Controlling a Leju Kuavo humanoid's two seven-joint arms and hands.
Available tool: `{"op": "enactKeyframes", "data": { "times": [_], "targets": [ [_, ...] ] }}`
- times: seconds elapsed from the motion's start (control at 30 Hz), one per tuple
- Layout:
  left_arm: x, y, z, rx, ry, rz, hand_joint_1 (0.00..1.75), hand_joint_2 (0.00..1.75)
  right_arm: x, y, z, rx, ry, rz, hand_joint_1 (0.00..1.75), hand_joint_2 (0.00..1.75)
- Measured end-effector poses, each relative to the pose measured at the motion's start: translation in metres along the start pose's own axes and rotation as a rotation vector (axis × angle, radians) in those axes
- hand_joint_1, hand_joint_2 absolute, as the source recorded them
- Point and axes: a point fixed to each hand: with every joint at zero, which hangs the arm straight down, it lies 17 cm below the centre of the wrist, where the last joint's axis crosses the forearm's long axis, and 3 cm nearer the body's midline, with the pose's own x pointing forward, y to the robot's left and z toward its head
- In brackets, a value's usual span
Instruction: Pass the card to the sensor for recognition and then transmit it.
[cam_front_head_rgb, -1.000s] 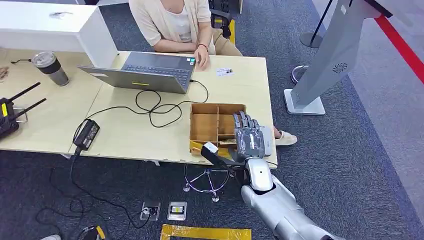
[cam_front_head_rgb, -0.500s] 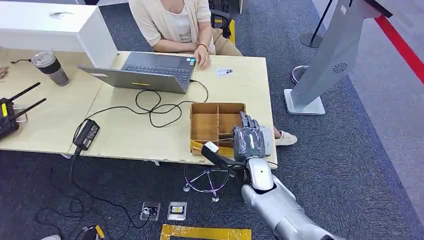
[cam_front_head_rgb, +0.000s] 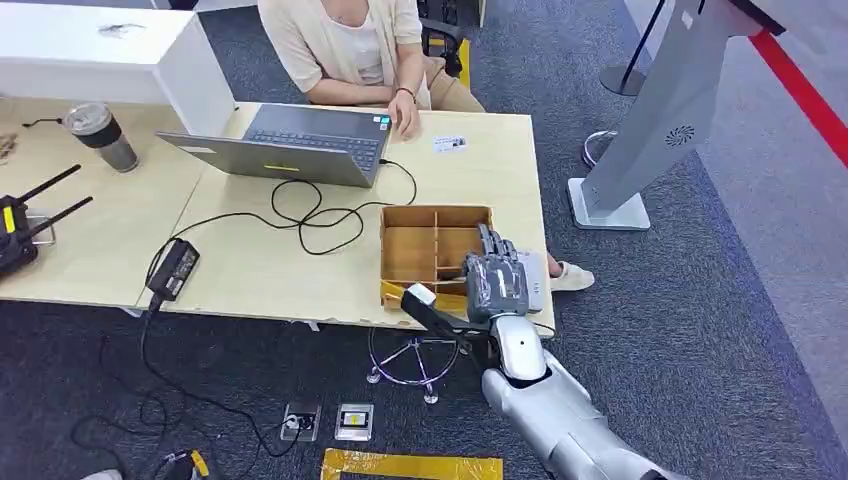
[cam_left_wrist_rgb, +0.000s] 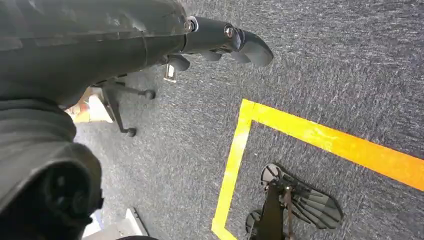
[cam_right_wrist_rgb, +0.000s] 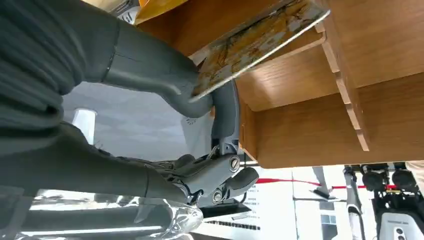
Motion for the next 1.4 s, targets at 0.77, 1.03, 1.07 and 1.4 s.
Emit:
{"op": "enactKeyframes", "data": {
  "times": [0.77, 1.03, 1.07, 1.4],
  "targets": [
    [0.0023, -0.0034, 0.0006, -0.020, -0.013, -0.002, 0.00, 0.00, -0.0065, -0.0010, -0.0023, 0.010, 0.024, 0.016, 0.00, 1.75],
    [0.0032, -0.0027, 0.0007, -0.022, -0.017, -0.001, 0.00, 0.00, -0.0064, -0.0011, -0.0024, 0.010, 0.024, 0.011, 0.00, 1.75],
    [0.0033, -0.0025, 0.0006, -0.022, -0.017, -0.002, 0.00, 0.00, -0.0063, -0.0013, -0.0024, 0.010, 0.024, 0.010, 0.00, 1.75],
    [0.0040, -0.0011, 0.0006, -0.023, -0.019, -0.010, 0.00, 0.00, -0.0020, -0.0043, -0.0037, 0.001, 0.006, -0.006, 0.00, 1.75]
  ]
}}
